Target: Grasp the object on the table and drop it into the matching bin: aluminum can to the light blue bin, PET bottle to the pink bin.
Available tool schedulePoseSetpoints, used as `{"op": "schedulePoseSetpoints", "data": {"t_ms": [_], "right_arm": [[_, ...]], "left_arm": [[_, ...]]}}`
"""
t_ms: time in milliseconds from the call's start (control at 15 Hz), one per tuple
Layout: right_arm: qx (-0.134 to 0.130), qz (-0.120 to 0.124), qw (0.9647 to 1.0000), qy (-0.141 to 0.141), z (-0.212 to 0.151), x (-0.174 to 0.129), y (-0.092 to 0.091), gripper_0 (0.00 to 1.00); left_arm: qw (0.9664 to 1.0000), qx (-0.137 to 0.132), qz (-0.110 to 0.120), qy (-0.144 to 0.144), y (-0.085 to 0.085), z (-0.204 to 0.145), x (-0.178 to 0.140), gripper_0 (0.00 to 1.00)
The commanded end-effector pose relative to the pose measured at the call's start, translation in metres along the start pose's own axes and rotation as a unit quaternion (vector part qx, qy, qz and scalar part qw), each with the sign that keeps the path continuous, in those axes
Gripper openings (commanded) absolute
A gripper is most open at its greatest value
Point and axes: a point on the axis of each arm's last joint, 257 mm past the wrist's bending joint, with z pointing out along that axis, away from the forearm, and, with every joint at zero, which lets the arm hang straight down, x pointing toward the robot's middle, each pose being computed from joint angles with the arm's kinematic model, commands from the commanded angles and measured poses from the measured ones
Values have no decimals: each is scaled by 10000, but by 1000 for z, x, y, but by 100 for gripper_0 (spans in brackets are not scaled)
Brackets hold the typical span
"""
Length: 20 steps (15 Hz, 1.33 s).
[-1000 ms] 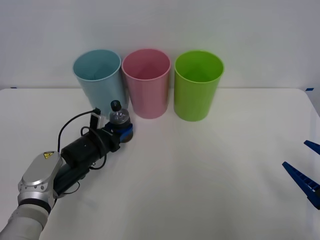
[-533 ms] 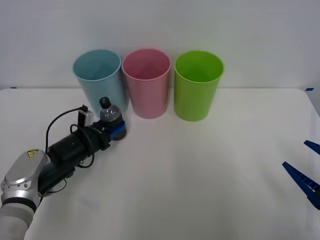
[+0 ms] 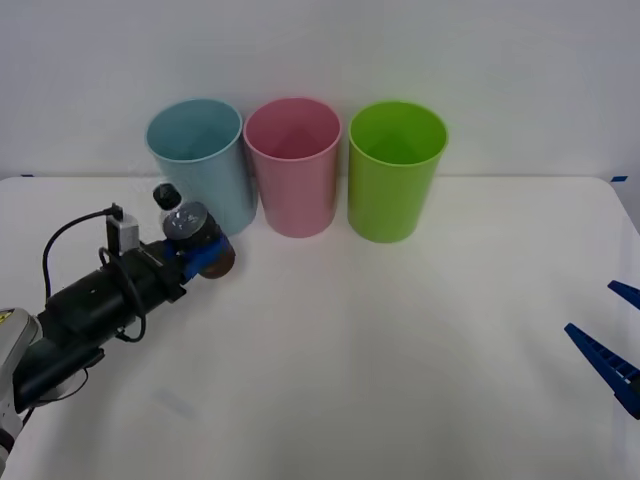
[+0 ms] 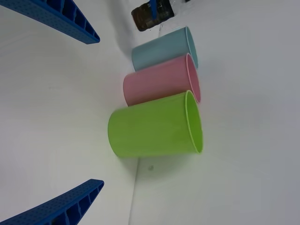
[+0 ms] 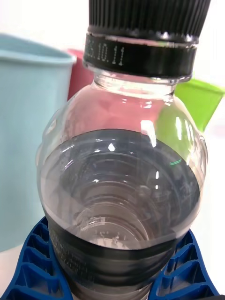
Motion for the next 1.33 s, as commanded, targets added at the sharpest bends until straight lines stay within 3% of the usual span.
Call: {"op": "schedulePoseSetpoints", "data": {"t_ms": [67,200,533,800,1000,1333], "right_arm": [[0,0,10000,0,0,0,0,100],[0,0,10000,0,0,0,0,100],[0,0,10000,0,0,0,0,100],[0,0,10000,0,0,0,0,100],[0,0,10000,0,0,0,0,100],[0,0,10000,0,0,0,0,100]], "left_arm": [[9995,65,-191,-247,-11,-18,-28,0],[9985,97,-304,-440,-16,-27,-49,0],[9941,185,-193,-1054,-24,-38,-117,0],[9876,-77,-55,-1567,-7,-21,-175,0],[9816,-166,-120,-1900,-5,-1,-214,0],[9794,-137,-131,-2012,-17,31,-243,0]]}}
